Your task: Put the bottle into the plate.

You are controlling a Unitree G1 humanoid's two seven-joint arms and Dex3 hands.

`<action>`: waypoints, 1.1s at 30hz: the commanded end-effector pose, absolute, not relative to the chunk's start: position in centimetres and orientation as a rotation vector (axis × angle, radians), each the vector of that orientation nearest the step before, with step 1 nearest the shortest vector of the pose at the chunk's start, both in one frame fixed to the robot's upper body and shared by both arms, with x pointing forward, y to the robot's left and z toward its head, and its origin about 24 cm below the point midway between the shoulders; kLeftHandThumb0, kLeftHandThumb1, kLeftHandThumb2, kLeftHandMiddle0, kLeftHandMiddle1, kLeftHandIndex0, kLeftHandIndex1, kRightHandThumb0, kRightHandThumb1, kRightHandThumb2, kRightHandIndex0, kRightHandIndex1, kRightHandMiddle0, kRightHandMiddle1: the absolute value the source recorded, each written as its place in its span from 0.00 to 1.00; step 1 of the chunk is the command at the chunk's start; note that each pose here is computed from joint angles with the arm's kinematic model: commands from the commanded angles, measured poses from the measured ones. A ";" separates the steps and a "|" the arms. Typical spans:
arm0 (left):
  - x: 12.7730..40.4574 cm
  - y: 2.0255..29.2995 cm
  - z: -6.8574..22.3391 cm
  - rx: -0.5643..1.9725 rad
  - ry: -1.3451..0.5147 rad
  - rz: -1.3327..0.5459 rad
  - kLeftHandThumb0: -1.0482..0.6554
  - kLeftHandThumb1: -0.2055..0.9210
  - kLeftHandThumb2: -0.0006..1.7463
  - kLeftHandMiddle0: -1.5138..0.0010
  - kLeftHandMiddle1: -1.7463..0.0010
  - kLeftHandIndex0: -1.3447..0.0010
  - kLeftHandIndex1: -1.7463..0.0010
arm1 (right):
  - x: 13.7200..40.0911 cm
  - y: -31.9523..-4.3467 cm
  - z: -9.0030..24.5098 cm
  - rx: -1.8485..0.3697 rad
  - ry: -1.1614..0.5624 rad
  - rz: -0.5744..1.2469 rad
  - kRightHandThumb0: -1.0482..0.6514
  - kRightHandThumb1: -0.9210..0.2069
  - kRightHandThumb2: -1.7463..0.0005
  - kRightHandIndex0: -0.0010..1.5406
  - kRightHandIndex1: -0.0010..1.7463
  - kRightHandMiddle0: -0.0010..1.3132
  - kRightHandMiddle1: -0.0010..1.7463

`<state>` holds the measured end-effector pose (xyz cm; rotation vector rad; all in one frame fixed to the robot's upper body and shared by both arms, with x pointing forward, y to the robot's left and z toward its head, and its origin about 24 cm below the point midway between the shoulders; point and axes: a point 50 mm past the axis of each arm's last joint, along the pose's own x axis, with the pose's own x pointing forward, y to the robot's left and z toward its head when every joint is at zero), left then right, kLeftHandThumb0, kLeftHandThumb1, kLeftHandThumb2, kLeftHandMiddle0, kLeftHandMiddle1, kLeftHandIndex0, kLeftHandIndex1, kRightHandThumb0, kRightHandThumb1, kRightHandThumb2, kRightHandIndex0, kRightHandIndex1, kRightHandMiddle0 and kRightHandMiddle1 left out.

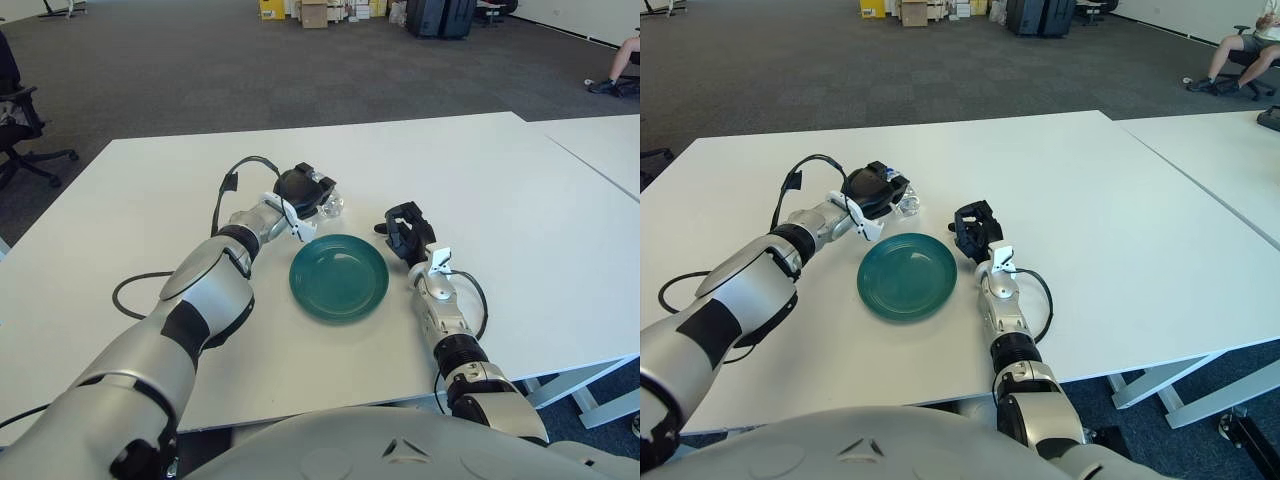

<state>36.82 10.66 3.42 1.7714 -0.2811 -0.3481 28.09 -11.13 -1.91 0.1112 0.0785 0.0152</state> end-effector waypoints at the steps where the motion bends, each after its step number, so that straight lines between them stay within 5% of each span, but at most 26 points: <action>1: 37.6 10.7 4.9 1.734 -0.301 -0.285 0.40 0.82 0.45 0.79 0.51 0.76 0.01 | 27.4 -11.3 -3.2 0.110 0.149 0.011 0.41 0.11 0.61 0.28 0.69 0.20 1.00; 33: 38.0 12.3 5.5 1.711 -0.267 -0.219 0.39 0.80 0.46 0.79 0.51 0.75 0.01 | 27.7 -11.5 -3.5 0.116 0.165 0.026 0.41 0.10 0.62 0.27 0.69 0.19 1.00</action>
